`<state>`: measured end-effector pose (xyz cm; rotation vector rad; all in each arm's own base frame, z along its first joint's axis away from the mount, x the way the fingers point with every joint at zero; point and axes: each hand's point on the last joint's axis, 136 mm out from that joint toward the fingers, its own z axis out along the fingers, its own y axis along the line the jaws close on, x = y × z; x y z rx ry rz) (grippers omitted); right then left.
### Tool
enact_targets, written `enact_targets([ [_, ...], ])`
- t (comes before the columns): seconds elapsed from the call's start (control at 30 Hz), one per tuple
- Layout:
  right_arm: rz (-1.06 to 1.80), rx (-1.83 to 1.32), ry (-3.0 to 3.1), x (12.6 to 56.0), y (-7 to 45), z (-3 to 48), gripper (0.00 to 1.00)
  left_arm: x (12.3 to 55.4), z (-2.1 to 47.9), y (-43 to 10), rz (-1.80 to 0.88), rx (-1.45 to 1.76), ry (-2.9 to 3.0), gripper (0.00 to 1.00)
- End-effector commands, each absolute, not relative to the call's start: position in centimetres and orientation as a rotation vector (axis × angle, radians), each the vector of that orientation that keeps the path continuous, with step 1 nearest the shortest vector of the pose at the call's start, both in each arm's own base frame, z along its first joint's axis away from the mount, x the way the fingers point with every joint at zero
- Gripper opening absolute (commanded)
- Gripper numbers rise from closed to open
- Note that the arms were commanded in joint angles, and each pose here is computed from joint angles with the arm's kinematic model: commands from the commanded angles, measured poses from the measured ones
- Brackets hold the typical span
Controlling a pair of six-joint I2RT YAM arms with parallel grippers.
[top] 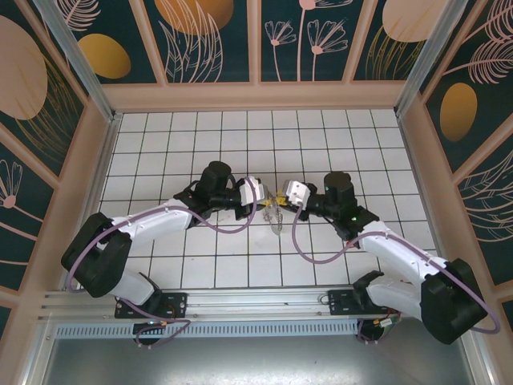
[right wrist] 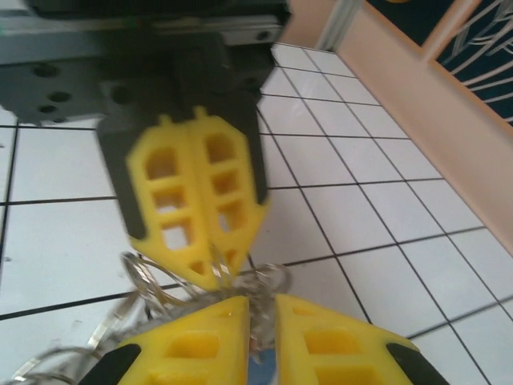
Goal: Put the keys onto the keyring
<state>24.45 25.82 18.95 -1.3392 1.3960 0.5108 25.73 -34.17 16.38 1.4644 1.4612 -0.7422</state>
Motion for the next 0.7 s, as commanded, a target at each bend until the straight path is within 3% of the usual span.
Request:
enact_targets([
  [0.0,0.567,-1.378,1.377,23.9,27.1,19.5,0.14,25.9,17.1,-34.7,-0.765,1.443,1.424,0.0],
  [0.27,0.563,-1.454,1.469,22.6,27.1,16.1,0.12,26.2,15.6,-35.2,-0.836,1.409,1.519,0.0],
  [0.67,0.637,-1.42,1.512,20.8,26.8,15.8,0.13,24.4,14.4,-35.8,-1.018,1.444,1.588,0.0],
])
